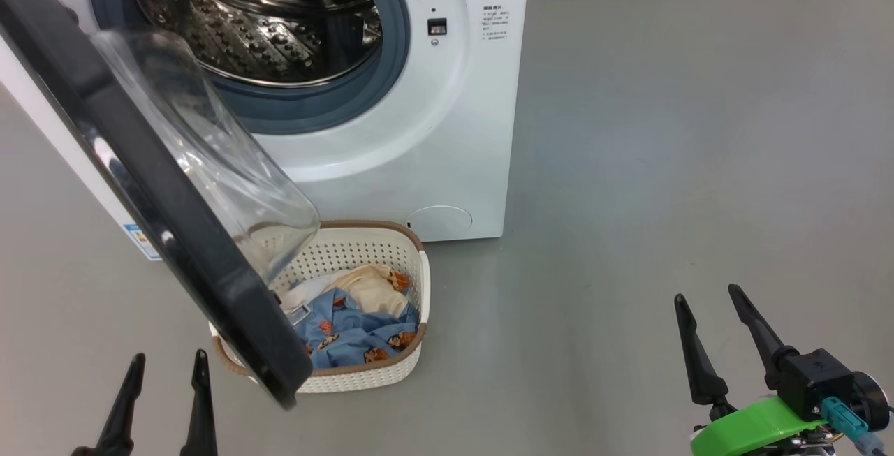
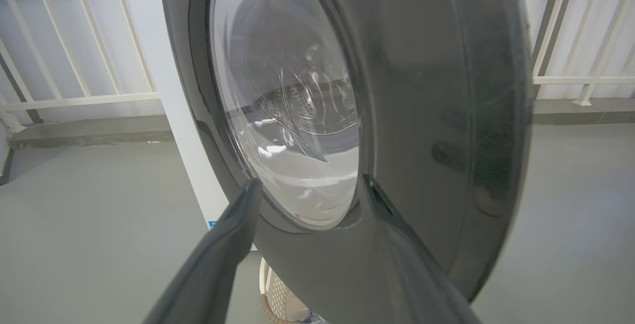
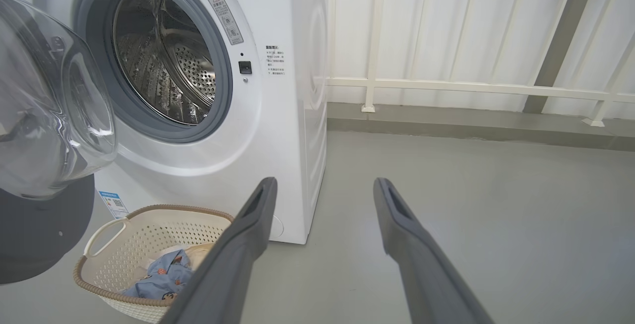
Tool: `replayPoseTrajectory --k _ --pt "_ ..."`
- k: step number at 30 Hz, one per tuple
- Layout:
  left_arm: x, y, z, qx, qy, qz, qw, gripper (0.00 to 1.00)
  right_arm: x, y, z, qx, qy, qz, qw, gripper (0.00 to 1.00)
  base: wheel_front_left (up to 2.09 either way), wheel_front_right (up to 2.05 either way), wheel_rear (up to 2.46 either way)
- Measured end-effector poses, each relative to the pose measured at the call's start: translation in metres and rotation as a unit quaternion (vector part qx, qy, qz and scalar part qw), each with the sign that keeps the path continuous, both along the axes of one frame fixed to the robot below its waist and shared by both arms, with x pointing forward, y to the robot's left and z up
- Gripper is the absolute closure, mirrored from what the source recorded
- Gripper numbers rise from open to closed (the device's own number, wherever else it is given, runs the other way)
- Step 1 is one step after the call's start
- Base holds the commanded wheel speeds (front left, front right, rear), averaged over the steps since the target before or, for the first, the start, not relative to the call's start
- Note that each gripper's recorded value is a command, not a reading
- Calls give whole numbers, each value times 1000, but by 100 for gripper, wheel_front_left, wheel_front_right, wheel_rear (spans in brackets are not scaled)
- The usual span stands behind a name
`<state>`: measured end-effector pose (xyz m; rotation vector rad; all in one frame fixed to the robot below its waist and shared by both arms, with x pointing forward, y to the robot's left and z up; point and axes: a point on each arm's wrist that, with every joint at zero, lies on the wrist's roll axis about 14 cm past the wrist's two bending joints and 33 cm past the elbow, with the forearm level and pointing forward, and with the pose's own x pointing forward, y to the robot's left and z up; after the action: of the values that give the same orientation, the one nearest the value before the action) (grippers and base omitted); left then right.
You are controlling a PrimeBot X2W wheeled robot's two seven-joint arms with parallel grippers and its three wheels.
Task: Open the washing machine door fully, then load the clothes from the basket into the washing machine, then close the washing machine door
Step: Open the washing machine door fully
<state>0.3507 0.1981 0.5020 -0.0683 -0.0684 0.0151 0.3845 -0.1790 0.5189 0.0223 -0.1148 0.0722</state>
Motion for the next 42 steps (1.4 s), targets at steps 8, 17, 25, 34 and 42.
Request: replayPoseTrajectory --k 8,17,25,34,42 --pt "-1 1 -7 13 12 3 1000 0 0 -1 -3 -3 4 -2 1000 0 0 0 0" --pt "-1 3 -10 3 17 7 1000 0 0 -2 -3 -2 5 -4 1000 0 0 0 0" --pt "-2 5 -16 -8 25 10 1000 100 0 -2 -5 -2 8 -4 1000 0 0 0 0" --pt "8 18 39 -15 -63 29 997 100 0 -3 -6 -1 9 -5 1000 0 0 0 0" --pt "2 11 161 10 -254 18 967 100 -1 -2 -5 1 8 -4 1000 0 0 0 0"
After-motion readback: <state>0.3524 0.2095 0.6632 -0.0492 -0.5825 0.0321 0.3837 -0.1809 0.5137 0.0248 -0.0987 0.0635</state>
